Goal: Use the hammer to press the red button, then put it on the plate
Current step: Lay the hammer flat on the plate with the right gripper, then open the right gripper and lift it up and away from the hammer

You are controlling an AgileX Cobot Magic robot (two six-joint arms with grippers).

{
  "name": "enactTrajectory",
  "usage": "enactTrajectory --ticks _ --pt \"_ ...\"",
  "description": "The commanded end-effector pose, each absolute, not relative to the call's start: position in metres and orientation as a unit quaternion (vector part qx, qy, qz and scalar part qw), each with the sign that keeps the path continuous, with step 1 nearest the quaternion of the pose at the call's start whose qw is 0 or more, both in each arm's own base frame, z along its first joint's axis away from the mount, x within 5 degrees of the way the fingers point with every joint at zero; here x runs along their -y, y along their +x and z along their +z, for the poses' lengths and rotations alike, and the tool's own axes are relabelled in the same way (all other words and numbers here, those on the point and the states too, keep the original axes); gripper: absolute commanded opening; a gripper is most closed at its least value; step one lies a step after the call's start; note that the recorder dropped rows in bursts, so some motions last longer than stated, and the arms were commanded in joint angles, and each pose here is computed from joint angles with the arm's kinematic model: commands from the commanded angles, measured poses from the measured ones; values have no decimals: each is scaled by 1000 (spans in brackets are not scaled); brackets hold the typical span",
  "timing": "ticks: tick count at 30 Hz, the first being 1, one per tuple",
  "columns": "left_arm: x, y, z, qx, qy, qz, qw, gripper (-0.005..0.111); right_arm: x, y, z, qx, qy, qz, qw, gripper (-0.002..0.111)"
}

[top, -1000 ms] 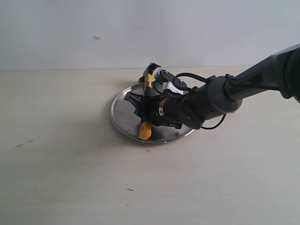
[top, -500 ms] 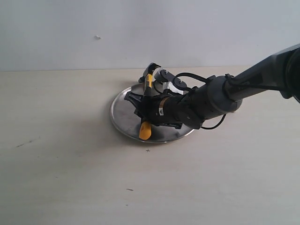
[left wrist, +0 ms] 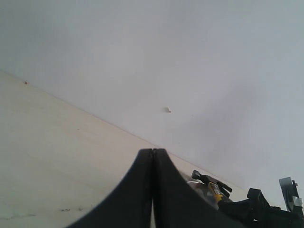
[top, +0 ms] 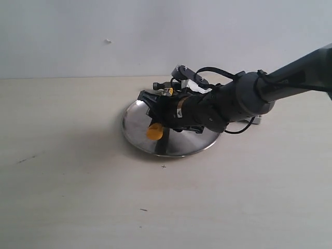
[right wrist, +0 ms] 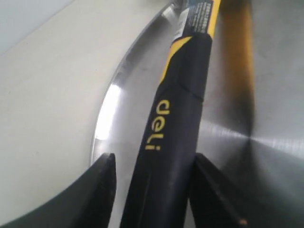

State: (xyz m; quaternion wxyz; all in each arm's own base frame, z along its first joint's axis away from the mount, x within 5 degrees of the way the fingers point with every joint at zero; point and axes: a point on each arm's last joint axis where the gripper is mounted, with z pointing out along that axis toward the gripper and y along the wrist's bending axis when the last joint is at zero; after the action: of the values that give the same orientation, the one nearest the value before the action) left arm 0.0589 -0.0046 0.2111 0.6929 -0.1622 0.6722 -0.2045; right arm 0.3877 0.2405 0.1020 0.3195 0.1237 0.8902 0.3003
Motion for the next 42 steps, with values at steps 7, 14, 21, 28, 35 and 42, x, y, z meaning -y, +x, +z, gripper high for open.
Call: enactTrajectory --ticks 7,14,21,28,35,42 --pt "5 59 210 -675 -161 -206 690 0 -233 385 132 -907 106 250 323 56" --pt "5 59 210 -675 -161 -206 690 0 -203 331 186 -924 11 181 337 0" --pt "5 59 210 -675 -161 -206 690 0 -160 227 180 -927 -43 196 317 0" --pt "5 59 210 -675 -161 -206 690 0 -146 209 185 -927 -41 193 320 0" --pt "5 59 210 -675 -161 -206 690 0 -146 209 185 -927 -41 193 320 0" --pt "5 59 210 -675 -161 -206 690 0 -145 209 184 -929 -40 189 317 0"
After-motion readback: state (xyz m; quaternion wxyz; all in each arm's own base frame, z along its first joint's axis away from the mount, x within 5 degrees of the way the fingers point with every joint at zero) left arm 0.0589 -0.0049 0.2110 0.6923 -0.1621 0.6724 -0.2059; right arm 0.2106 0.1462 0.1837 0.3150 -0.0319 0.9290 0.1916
